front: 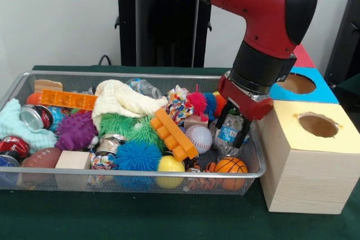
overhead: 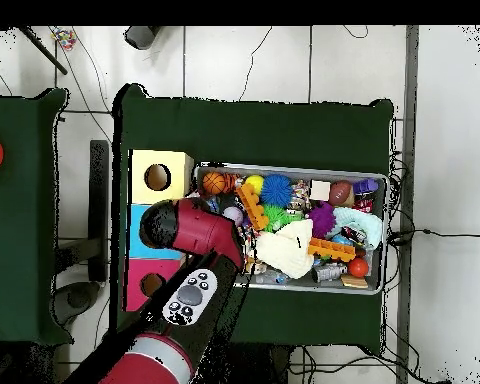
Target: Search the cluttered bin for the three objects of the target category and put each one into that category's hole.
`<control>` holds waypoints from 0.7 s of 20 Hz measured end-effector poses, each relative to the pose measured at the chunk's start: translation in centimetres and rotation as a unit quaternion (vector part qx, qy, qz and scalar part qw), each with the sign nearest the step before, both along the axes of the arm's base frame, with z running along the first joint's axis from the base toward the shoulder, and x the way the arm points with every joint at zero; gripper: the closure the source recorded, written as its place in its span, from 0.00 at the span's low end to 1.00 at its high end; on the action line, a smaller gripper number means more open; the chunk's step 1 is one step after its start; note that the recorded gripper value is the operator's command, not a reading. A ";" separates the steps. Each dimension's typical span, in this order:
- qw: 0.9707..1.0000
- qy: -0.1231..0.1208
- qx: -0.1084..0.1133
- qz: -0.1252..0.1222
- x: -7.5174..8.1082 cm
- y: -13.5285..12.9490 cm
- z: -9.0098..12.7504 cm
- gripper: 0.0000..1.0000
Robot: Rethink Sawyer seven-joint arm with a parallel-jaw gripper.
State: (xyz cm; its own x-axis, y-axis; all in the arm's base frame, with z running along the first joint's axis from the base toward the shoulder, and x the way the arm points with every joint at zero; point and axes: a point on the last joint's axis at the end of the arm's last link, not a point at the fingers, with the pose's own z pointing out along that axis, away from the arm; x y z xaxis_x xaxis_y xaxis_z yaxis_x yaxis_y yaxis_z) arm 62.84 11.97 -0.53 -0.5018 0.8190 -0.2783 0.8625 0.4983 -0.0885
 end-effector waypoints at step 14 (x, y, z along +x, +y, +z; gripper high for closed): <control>0.999 -0.052 -0.009 -0.001 -1.8 0.1 1.3 1.00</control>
